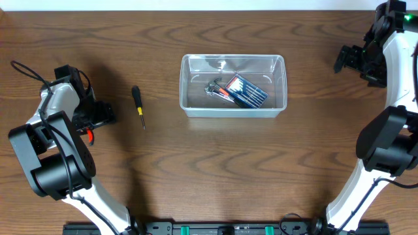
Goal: Pack container
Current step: 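Lower the left gripper onto the pliers' jaw joint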
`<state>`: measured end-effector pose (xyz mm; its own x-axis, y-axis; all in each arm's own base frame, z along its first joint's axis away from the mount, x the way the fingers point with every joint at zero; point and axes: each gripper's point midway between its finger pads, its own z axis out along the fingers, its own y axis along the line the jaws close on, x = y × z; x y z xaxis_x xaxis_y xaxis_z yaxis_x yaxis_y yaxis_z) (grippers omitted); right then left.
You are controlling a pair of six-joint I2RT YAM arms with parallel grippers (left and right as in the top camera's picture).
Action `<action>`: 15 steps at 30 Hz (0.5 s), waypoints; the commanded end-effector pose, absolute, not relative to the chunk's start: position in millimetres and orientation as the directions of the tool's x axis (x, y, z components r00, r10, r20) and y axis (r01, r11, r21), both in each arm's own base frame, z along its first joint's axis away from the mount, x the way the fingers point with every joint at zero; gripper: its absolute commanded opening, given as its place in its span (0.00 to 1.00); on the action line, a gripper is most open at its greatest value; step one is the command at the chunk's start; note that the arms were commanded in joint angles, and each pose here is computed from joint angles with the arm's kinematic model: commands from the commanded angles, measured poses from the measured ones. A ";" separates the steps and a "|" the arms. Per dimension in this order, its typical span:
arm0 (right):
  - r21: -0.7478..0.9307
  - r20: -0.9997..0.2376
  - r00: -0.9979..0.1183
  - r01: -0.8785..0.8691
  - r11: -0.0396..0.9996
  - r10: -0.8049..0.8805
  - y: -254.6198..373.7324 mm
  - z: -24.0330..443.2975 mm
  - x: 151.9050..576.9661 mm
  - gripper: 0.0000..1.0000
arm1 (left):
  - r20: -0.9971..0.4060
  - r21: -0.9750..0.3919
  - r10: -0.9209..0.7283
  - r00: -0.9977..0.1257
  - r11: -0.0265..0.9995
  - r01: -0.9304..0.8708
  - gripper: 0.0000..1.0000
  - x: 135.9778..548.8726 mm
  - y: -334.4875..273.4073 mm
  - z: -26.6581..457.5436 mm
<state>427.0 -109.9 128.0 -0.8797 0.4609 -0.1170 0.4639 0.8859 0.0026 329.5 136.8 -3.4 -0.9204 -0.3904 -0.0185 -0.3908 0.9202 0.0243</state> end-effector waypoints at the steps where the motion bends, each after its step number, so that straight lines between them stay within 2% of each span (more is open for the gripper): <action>1: 0.005 -0.118 -0.871 0.480 0.878 0.477 -109.9 127.7 427.6 0.99 | 0.016 0.059 -0.432 -0.902 0.901 -0.431 0.86 319.6 142.7 -16.9; 6: 0.005 -0.118 -0.871 0.480 0.878 0.477 -109.9 127.7 427.6 0.99 | 0.014 0.075 -0.468 -0.884 0.882 -0.466 0.85 315.8 151.4 -16.7; 8: 0.005 -0.118 -0.871 0.480 0.878 0.477 -109.9 127.7 427.6 0.99 | 0.014 0.075 -0.476 -0.879 0.878 -0.474 0.80 314.4 154.2 -16.7; 15: 0.005 -0.118 -0.871 0.480 0.878 0.477 -109.9 127.7 427.6 0.99 | 0.013 0.075 -0.491 -0.871 0.869 -0.489 0.80 312.4 158.3 -16.7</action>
